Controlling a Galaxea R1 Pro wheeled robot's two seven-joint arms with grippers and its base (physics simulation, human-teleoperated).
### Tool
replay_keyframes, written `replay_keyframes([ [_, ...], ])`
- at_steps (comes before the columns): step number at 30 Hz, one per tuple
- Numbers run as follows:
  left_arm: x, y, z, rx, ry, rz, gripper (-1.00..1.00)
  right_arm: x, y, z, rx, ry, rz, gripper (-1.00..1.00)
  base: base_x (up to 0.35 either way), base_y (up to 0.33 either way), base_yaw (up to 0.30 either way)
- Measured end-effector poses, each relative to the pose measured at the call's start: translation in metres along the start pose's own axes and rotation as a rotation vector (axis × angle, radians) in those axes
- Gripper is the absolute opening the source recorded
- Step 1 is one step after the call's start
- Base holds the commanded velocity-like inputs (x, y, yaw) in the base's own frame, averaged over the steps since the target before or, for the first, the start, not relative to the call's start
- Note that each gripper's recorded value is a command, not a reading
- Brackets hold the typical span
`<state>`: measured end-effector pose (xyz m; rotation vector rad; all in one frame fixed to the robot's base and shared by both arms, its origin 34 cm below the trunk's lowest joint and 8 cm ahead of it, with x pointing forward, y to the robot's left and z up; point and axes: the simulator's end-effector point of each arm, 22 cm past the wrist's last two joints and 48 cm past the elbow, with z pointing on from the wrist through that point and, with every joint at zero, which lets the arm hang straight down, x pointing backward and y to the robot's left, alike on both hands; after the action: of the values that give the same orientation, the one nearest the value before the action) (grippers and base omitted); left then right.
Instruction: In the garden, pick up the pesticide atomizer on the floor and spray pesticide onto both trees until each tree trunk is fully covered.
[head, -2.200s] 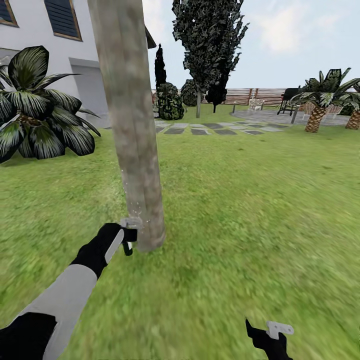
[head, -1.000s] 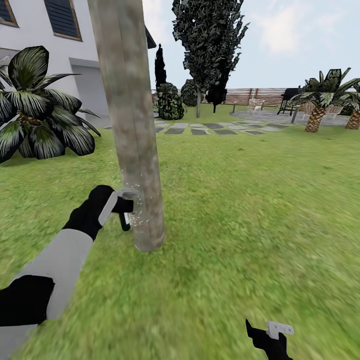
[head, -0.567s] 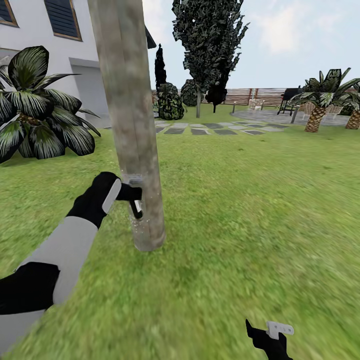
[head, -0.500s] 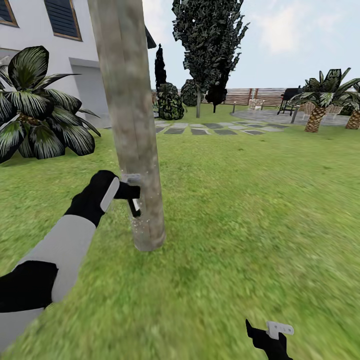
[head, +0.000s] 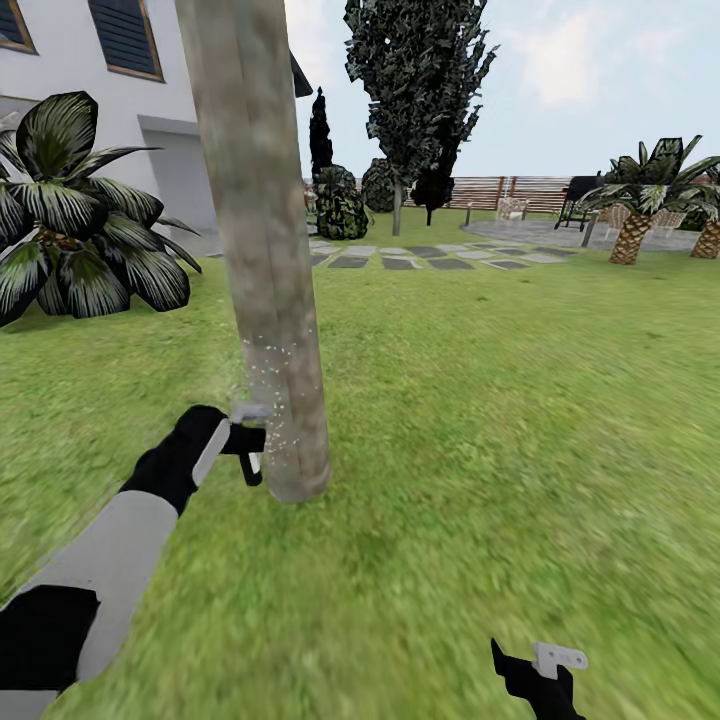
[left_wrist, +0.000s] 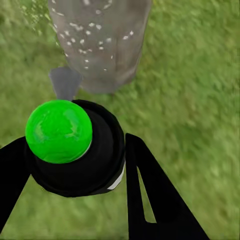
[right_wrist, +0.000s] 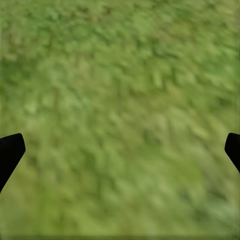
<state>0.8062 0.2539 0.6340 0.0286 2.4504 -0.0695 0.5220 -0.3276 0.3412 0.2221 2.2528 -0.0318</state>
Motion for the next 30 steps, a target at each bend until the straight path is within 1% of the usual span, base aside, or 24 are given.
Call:
replay_keyframes([
  [5,0.044,0.004,0.032,-0.011,-0.038,-0.019,-1.00,0.000,0.000,0.000,0.000,0.000,0.000,1.00,0.000,0.000,0.000],
  [7,0.058,0.003,0.041,-0.020,-0.029,-0.024,-1.00,0.000,0.000,0.000,0.000,-0.001,0.000,1.00,0.000,0.000,0.000],
  [9,0.081,0.008,0.051,-0.041,0.009,-0.029,-1.00,-0.001,0.000,0.000,0.000,-0.003,0.000,1.00,0.000,0.000,0.000],
  [10,0.093,0.010,0.056,-0.052,0.009,-0.032,-1.00,-0.001,0.000,0.000,0.000,-0.003,-0.001,1.00,0.000,0.000,0.000],
  [11,0.108,0.030,0.061,-0.144,-0.013,-0.042,-1.00,-0.001,0.000,0.000,0.000,-0.002,0.000,1.00,0.000,0.000,0.000],
  [12,0.141,0.038,0.068,-0.193,0.027,-0.064,-1.00,0.000,0.000,0.000,0.000,-0.001,0.000,1.00,0.000,0.000,0.000],
  [14,0.155,0.035,0.071,-0.200,0.046,-0.071,-1.00,0.000,0.000,0.000,-0.001,0.000,-0.001,1.00,0.000,0.000,0.000],
  [17,0.162,0.033,0.072,-0.200,0.055,-0.070,-1.00,0.000,0.001,0.000,-0.001,-0.001,0.001,1.00,0.020,-0.067,0.000],
  [21,0.165,0.027,0.073,-0.193,0.058,-0.070,-1.00,0.000,0.003,0.000,-0.003,-0.002,0.004,1.00,0.060,-0.241,0.000],
  [25,0.174,0.007,0.076,-0.172,0.069,-0.066,-1.00,0.000,0.004,0.000,-0.004,-0.002,0.006,1.00,0.006,-0.273,0.000],
  [30,0.177,0.004,0.076,-0.170,0.074,-0.066,-1.00,0.001,0.004,0.000,-0.003,0.000,0.007,1.00,0.000,-0.276,0.000],
])
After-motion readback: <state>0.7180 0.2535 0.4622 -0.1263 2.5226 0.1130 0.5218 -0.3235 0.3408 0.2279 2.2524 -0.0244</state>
